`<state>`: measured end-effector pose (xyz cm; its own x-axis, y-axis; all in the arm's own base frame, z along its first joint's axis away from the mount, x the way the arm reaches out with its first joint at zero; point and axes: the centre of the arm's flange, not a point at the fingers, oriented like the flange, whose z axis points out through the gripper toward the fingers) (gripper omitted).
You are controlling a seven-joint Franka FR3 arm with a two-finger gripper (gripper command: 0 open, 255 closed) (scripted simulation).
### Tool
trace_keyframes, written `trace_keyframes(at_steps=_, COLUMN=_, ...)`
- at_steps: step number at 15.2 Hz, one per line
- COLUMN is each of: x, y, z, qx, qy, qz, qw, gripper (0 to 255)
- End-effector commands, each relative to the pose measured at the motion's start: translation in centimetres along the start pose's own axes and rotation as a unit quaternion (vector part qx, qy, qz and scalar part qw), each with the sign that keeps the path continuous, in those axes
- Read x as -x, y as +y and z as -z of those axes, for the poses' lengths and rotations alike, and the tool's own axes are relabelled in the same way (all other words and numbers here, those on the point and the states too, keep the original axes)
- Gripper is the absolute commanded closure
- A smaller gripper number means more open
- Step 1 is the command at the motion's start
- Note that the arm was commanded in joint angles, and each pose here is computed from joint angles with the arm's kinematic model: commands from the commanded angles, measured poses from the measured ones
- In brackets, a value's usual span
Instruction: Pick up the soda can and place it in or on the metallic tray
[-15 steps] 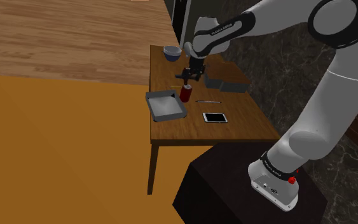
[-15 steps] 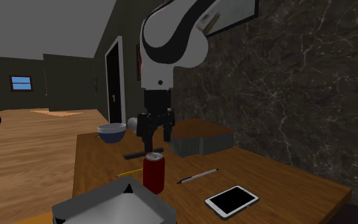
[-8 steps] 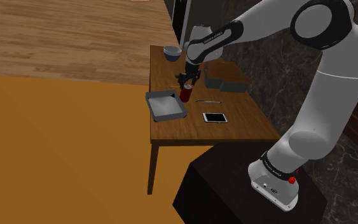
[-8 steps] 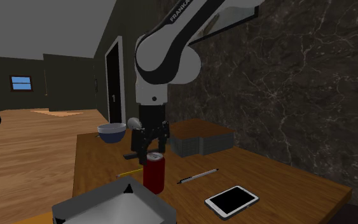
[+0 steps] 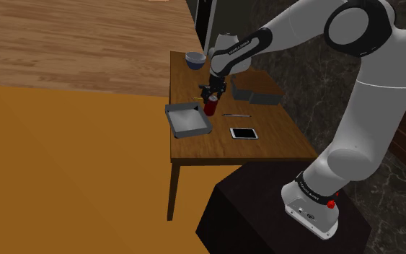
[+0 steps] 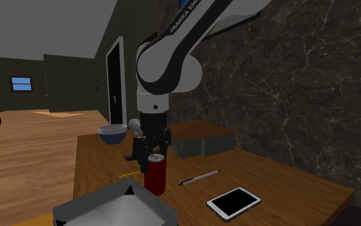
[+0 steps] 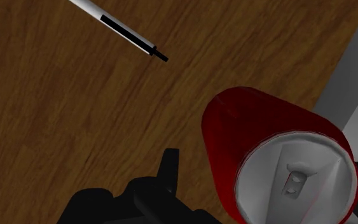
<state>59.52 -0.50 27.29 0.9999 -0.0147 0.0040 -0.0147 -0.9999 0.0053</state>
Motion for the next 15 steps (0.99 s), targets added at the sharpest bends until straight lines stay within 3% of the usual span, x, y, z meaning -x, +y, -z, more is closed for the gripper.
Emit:
trace_keyframes(at_steps=1, x=0.0, y=0.0, z=0.0, qx=0.0, qy=0.0, qz=0.0, qw=1.0, gripper=0)
trace_keyframes(at_steps=2, x=0.0, y=0.0, z=0.0, qx=0.0, qy=0.0, qz=0.0, qw=1.0, gripper=0)
trace_keyframes(at_steps=3, x=0.0, y=0.0, z=0.0, qx=0.0, qy=0.0, qz=0.0, qw=1.0, gripper=255)
trace_keyframes(at_steps=12, x=0.0, y=0.0, z=0.0, qx=0.0, qy=0.0, qz=0.0, qw=1.0, gripper=255)
trace_keyframes(at_steps=15, x=0.0, y=0.0, z=1.6, qx=0.0, qy=0.0, qz=0.0, qw=1.0, gripper=255)
